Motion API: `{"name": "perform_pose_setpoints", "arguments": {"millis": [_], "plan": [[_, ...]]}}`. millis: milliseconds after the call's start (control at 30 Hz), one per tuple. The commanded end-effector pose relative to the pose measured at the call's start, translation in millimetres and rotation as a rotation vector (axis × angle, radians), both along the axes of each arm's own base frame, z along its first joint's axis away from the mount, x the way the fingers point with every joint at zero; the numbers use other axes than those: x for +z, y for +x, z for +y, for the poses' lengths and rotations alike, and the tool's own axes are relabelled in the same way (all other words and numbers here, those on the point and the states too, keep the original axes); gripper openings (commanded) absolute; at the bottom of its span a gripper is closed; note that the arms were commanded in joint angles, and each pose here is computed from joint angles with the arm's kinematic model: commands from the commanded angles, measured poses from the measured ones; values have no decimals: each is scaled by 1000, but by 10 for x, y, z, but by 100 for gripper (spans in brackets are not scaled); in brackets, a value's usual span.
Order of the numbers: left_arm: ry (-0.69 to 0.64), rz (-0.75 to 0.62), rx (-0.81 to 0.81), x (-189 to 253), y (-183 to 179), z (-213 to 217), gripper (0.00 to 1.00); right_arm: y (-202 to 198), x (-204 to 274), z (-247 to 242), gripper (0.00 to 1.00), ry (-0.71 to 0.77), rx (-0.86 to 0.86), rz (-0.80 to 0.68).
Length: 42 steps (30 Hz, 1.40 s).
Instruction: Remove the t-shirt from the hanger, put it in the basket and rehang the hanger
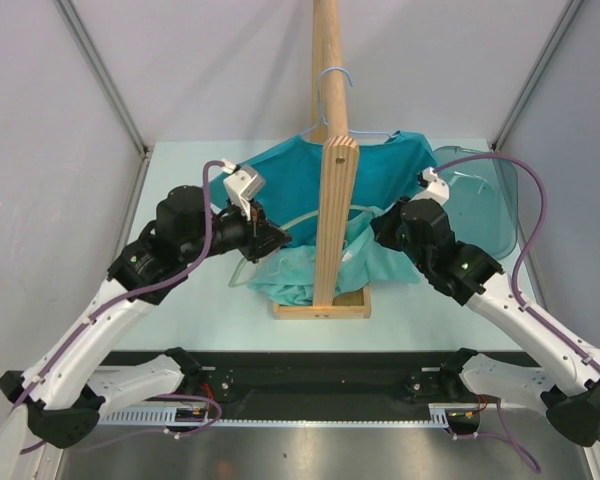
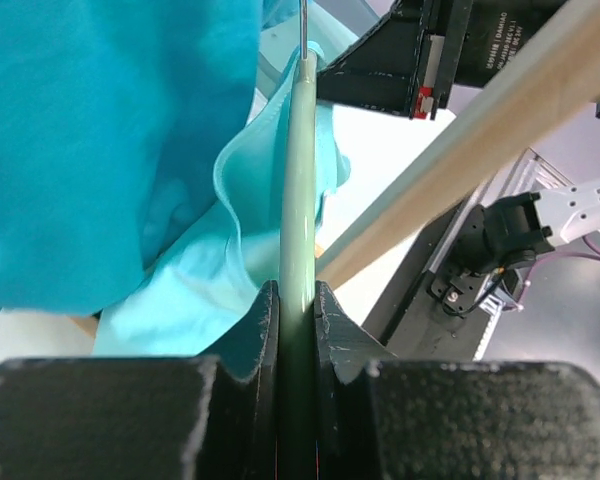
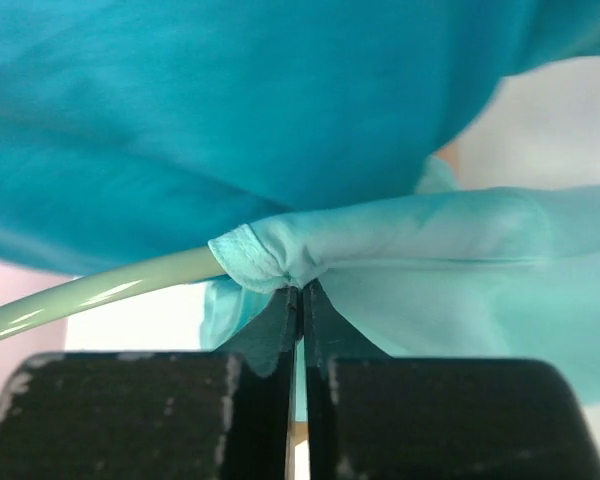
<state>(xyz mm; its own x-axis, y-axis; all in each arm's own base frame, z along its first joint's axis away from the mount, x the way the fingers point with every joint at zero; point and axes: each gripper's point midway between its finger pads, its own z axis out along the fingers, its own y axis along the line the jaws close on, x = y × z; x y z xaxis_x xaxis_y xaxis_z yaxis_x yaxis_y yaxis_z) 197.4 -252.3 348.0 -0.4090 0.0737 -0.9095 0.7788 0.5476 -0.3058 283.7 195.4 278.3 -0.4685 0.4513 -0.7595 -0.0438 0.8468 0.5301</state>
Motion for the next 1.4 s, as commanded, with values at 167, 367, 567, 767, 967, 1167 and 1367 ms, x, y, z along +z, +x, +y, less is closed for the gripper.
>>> {"name": "perform_pose_setpoints", "arguments": {"millis": [167,367,567,767,967,1167,1367], "plan": [[-38,-38,245,226,-137,590,0,90,-34,-714,0,-18,-252,19],[-83,-95,403,454,-217,1000,0,35,-49,-842,0,7,-259,24],[-141,-167,377,889,-386,1106,0,13,27,-771,0,23,-207,15],[-203,-262,232,1431,-617,1009,0,-19,216,-746,0,42,-173,-18],[-224,-351,81,1675,-737,816,0,-34,357,-698,0,39,-127,-48],[-248,-465,-39,1802,-713,580,0,-83,404,-648,0,41,-79,-58],[-213,-503,-141,1862,-618,334,0,-149,242,-550,0,15,-3,-8]]}}
